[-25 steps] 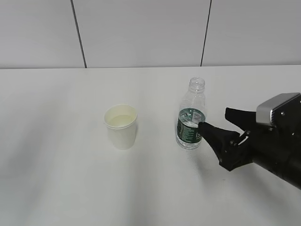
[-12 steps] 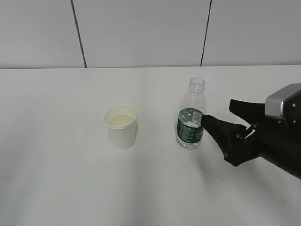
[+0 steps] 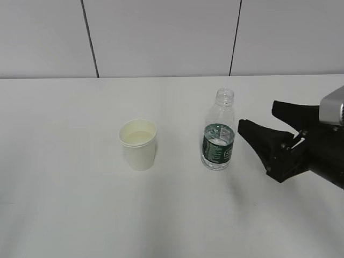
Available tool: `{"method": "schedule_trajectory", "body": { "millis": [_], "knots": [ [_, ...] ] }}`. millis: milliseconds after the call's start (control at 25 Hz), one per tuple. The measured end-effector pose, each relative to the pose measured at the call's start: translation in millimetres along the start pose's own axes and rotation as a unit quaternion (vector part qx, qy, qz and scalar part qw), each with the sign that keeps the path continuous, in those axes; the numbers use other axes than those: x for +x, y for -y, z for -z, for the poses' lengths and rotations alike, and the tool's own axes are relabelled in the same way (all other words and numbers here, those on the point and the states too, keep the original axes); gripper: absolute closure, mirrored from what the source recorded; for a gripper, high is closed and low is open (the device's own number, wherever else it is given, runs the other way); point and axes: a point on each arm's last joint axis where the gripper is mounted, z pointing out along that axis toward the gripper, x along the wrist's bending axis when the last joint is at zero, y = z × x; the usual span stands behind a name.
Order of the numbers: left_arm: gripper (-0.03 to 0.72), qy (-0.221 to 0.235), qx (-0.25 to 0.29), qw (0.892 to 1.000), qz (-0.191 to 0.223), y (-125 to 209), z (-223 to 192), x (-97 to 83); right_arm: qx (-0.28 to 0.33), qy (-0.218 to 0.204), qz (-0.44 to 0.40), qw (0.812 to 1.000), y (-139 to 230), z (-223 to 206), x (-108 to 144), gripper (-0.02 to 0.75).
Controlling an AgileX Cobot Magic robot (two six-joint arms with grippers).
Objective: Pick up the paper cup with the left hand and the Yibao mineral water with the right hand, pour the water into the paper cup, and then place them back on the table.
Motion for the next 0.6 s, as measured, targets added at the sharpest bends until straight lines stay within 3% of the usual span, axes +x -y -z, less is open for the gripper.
{"method": "schedule_trajectory", "body": {
  "millis": [240,400,600],
  "knots": [
    [0.186,-0.012,-0.052,0.999,0.0,8.3,12.6,1.9,0.007,0.006,0.021,1.0,-14.7,6.4,-0.3,0.144],
    [0.186,-0.024,-0.055,0.998,0.021,8.8,13.5,4.3,0.028,0.008,0.052,0.998,-28.2,7.2,-1.8,0.144],
    [0.186,-0.027,-0.055,0.998,0.024,8.8,13.5,4.7,0.068,0.042,0.057,0.995,-51.5,12.4,-9.1,0.144]
  ]
}}
